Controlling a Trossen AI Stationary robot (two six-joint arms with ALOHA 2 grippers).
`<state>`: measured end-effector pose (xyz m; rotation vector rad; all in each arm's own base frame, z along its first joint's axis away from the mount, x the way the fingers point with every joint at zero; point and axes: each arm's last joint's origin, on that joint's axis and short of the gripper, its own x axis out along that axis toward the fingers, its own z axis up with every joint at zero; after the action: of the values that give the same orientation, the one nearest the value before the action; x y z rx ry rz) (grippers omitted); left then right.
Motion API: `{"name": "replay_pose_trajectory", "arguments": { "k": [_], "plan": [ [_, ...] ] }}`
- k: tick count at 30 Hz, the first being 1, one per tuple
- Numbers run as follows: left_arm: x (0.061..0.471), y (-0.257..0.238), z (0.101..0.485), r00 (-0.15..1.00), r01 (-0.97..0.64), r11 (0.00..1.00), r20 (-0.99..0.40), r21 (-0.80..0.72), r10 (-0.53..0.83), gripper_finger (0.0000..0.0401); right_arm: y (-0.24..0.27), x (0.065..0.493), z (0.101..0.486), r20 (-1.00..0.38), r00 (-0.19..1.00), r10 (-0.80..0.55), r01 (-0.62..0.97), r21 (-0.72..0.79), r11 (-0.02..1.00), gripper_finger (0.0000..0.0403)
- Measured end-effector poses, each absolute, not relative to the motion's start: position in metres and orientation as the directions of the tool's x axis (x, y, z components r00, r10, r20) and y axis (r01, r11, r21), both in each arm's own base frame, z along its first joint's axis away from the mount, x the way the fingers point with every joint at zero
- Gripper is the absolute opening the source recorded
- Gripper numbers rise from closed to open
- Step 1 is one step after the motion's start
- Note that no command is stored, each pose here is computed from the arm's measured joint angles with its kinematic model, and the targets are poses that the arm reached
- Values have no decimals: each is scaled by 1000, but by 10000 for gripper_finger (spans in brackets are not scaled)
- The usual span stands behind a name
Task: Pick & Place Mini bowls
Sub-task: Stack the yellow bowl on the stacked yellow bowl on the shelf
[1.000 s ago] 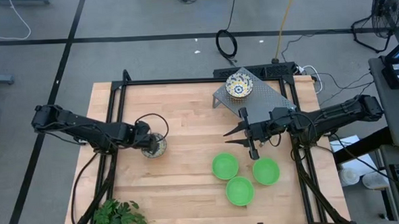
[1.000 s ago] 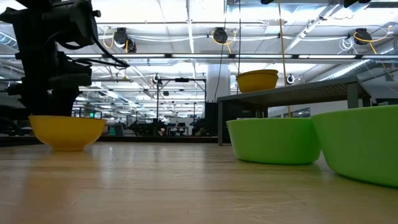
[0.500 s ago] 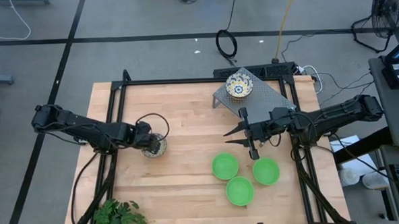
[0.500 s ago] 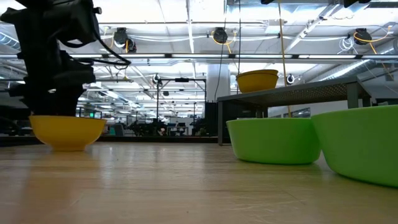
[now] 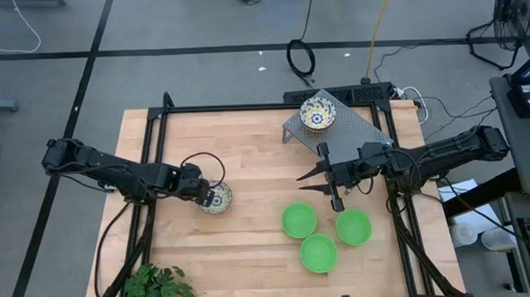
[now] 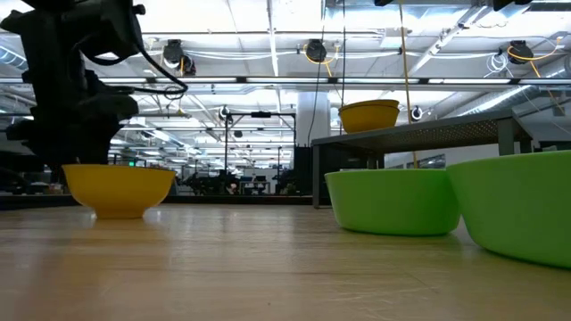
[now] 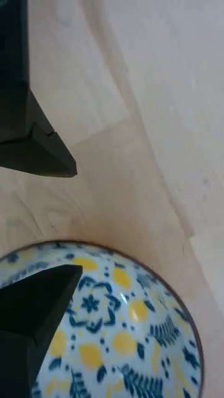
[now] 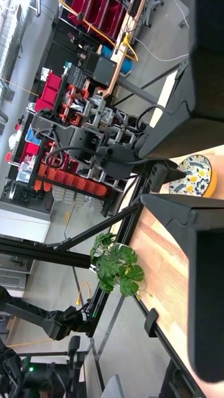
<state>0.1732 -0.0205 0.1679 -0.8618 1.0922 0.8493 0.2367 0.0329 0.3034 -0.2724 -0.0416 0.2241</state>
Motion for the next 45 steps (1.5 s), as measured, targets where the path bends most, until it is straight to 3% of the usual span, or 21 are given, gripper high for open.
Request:
{"name": "replay_pose_trajectory", "arguments": {
  "k": [4, 45],
  "plan": [
    [172, -21, 164, 234, -873, 464, -964, -150, 129, 243, 33, 237, 303, 11, 974, 225, -214, -271, 939, 86],
    [179, -21, 165, 318, -813, 549, -938, -195, 137, 243, 33, 237, 302, -4, 974, 225, -218, -269, 938, 86]
  ]
}}
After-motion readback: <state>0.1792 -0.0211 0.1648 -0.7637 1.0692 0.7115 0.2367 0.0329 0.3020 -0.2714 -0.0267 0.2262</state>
